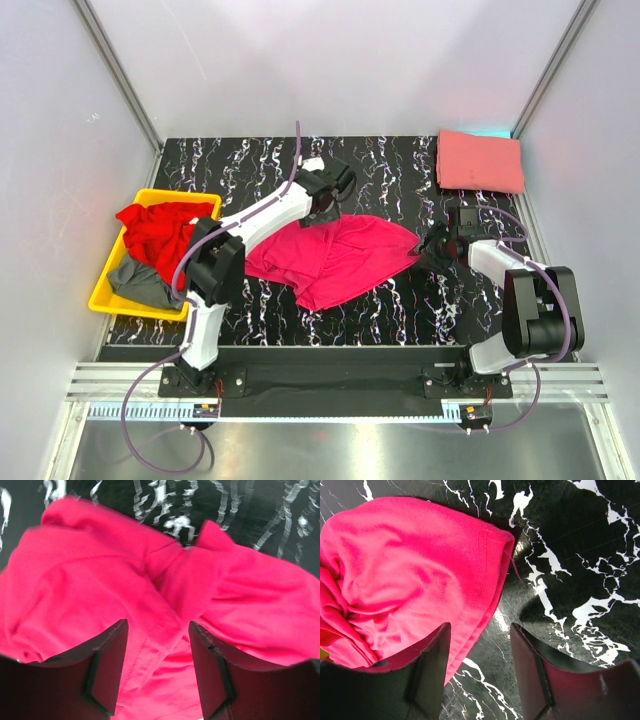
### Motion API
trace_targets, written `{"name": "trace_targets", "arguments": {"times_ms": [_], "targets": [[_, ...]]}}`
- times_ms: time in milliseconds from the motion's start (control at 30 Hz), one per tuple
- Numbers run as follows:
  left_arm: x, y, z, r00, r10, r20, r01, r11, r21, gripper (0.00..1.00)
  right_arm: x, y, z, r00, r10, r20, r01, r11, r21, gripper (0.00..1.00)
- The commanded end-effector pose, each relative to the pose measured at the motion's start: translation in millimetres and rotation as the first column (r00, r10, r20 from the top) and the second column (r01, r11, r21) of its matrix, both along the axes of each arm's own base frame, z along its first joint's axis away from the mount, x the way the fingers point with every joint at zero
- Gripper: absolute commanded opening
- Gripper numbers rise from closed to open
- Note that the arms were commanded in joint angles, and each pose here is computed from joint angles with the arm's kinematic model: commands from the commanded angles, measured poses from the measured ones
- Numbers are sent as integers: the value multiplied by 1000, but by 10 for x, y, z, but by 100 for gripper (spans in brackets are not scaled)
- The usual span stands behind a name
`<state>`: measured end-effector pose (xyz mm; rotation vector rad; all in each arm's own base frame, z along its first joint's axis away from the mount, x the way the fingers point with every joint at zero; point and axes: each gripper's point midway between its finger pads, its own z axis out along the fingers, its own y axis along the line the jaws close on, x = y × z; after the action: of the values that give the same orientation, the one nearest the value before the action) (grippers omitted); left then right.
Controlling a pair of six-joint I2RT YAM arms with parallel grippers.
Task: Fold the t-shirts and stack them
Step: Flatten the tshirt out
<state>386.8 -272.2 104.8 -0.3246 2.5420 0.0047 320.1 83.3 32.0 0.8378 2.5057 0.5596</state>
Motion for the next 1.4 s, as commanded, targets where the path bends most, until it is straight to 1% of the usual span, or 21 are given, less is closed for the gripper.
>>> {"name": "trace_targets", "arguments": {"times_ms": [0, 100, 133, 167, 300, 367, 500, 667, 767, 900, 967, 1033, 1067, 1167, 1233, 1267, 1300, 1333, 1367], "targets": [[40, 70, 165, 982, 188, 33, -187, 982, -32, 56, 22, -1, 94, 999, 31, 45, -30, 999, -21, 59], [21, 81, 212, 961, 276, 18, -275, 960, -61, 53, 15, -18, 123, 998, 35, 53, -33, 999, -36, 59], [32, 61, 235, 946, 324, 13, -322, 943, -85, 52, 11, -23, 129, 998, 35, 55, -33, 999, -39, 59], [0, 79, 231, 942, 335, -1, -335, 939, -75, 52, 11, -27, 151, 997, 35, 62, -33, 999, -43, 59], [41, -86, 231, 948, 316, -28, -317, 939, -134, 52, 30, -35, 206, 996, 38, 81, -33, 998, -52, 59], [68, -125, 187, 951, 309, -32, -310, 941, -138, 52, 39, -38, 217, 996, 38, 86, -34, 998, -54, 59], [84, -209, 43, 953, 294, -73, -301, 944, -131, 52, 40, -32, 223, 995, 44, 89, -39, 997, -61, 59], [77, -251, -92, 956, 273, -103, -285, 951, -123, 48, 16, -43, 204, 995, 45, 85, -39, 997, -69, 60], [65, -199, -157, 955, 280, -100, -289, 953, -95, 48, 19, -45, 206, 995, 45, 88, -38, 997, -71, 60], [104, -183, -217, 959, 271, -82, -278, 957, -87, 48, 22, -48, 197, 995, 44, 85, -38, 997, -72, 60], [104, -177, -237, 962, 263, -80, -269, 960, -82, 42, 11, -51, 176, 996, 44, 80, -38, 996, -74, 59], [110, -165, -220, 965, 252, -71, -257, 963, -78, 31, 22, -58, 175, 996, 41, 83, -34, 996, -77, 60], [114, -146, -209, 968, 244, -66, -248, 966, -70, 19, 19, -61, 149, 996, 40, 77, -34, 996, -78, 60], [137, -87, -90, 974, 223, -32, -225, 973, -51, 0, 24, -53, 95, 998, 36, 57, -32, 997, -73, 60], [131, -51, 63, 980, 200, -12, -201, 978, -51, 0, 39, -68, 71, 999, 26, 47, -22, 997, -79, 61], [125, -45, 138, 983, 183, -8, -183, 981, -55, 0, 54, -83, 70, 999, 12, 37, -9, 996, -83, 63], [130, -47, 376, 986, 163, 26, -160, 983, -85, 0, 67, -96, 73, 999, 5, 35, -2, 996, -89, 66], [125, -4, 522, 991, 119, 53, -116, 991, -67, 0, 81, -108, 86, 999, -2, 37, 5, 996, -94, 69], [109, 66, 665, 992, 102, 80, -98, 994, -48, 0, 114, -129, 123, 999, -16, 40, 20, 995, -102, 70]]}}
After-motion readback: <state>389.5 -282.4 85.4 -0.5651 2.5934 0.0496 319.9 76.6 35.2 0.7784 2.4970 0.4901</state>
